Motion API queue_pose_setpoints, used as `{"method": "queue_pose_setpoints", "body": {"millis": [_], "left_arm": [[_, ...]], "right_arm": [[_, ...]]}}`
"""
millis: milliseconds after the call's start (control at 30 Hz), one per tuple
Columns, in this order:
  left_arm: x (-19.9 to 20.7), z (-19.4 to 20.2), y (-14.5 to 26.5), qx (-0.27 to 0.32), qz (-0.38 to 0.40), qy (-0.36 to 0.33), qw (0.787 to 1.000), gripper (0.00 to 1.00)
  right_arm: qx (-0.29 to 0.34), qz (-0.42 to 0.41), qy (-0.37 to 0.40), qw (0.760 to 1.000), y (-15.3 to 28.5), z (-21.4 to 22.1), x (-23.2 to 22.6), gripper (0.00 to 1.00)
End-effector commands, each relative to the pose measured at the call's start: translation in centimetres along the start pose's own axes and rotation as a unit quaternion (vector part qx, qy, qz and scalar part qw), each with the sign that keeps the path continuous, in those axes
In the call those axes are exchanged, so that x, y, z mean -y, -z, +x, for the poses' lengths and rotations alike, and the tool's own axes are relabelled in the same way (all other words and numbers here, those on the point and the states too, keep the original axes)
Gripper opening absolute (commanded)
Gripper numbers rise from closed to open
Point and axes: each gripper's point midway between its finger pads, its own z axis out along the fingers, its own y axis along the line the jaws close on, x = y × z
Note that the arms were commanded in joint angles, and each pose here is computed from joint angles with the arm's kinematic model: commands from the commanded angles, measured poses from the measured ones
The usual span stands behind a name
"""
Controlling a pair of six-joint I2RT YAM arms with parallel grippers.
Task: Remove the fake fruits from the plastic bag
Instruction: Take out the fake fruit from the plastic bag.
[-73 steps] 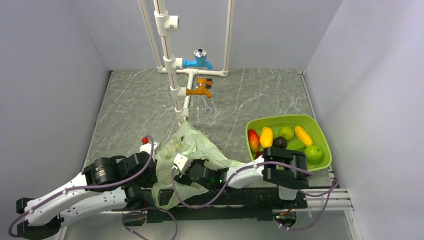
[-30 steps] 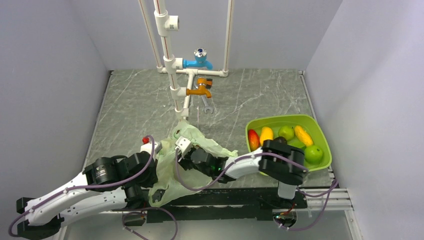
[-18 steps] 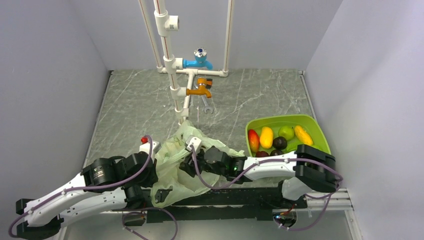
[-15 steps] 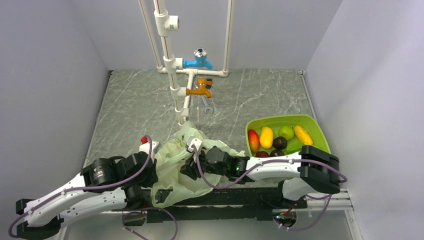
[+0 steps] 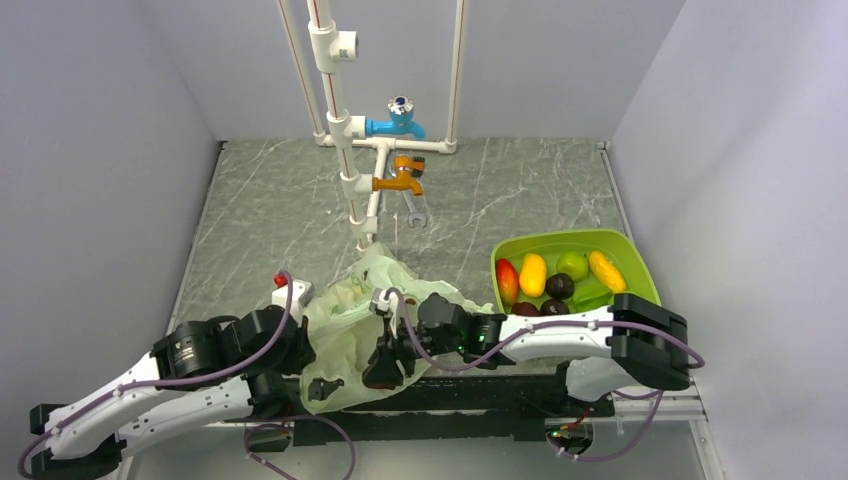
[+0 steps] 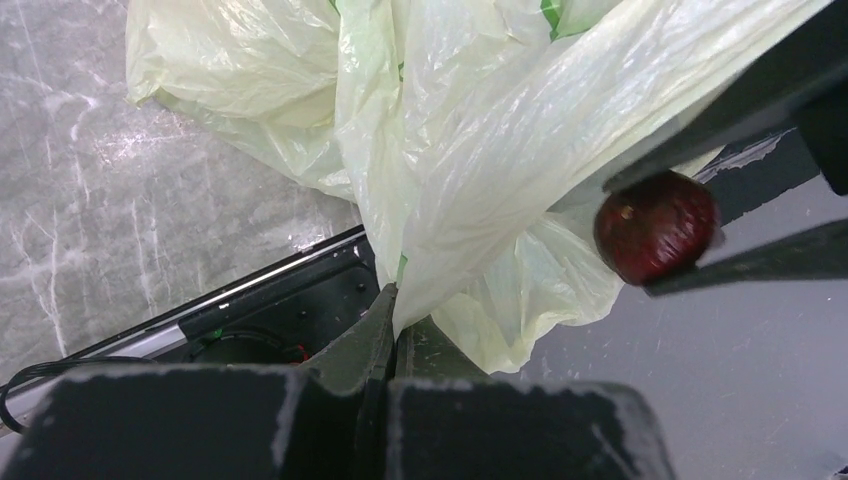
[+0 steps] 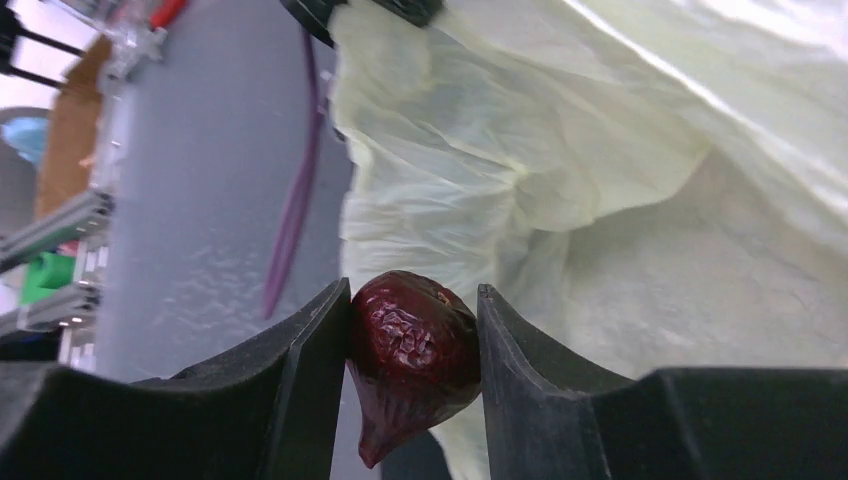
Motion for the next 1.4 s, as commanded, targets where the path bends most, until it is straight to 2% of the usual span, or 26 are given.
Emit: {"method": "queue_pose_setpoints", "body": {"millis": [0,100,333,500,700,933,1033,1133,1233,1300,1367], "left_arm": [[1.1,-0.9,0.0,0.014,0.018,0.003,1.0,0.0],[1.6,-0.8,-0.3,0.005,0.026,-0.003,1.0,0.0],[3.5,-1.7,-0.2,0.008,0.059,-0.012,0.998,0.0],[3.8,-2.2,0.0,0.011,0.057,-0.019,0.998,0.0],[4.0,-2.6,-0.1,0.013,0.056,-0.023,0.998,0.0],[2.6,-2.5,0.0,0.017,0.023,-0.019,0.999,0.0],[2.0,-2.4,-0.1,0.021,0.01,-0.009,1.0,0.0],[1.7,-2.5,0.0,0.029,0.006,-0.001,1.0,0.0],[1.5,-2.5,0.2,0.031,0.006,0.002,0.999,0.0],[1.5,-2.5,0.2,0.033,0.009,0.003,0.999,0.0],[1.6,-2.5,0.2,0.033,0.01,0.002,0.999,0.0]], "right_arm": [[0.082,-0.064,-0.019,0.994,1.8,-5.1,-3.5,0.06],[0.12,-0.031,-0.056,0.991,2.4,-6.5,-1.3,0.04],[0.15,-0.074,-0.123,0.978,3.3,-7.6,0.4,0.04],[0.16,-0.134,-0.163,0.964,4.3,-8.0,0.0,0.04],[0.152,-0.165,-0.199,0.954,4.9,-8.4,-0.6,0.04],[0.144,-0.271,-0.232,0.923,8.1,-10.0,-3.2,0.03],[0.144,-0.284,-0.225,0.921,9.6,-10.4,-3.5,0.02],[0.138,-0.24,-0.188,0.942,9.8,-10.2,-2.8,0.02],[0.121,-0.151,-0.153,0.969,10.1,-9.8,-1.2,0.02],[0.136,-0.05,-0.118,0.982,11.1,-10.8,0.9,0.0],[0.158,0.072,-0.107,0.979,13.0,-11.3,3.9,0.0]]}}
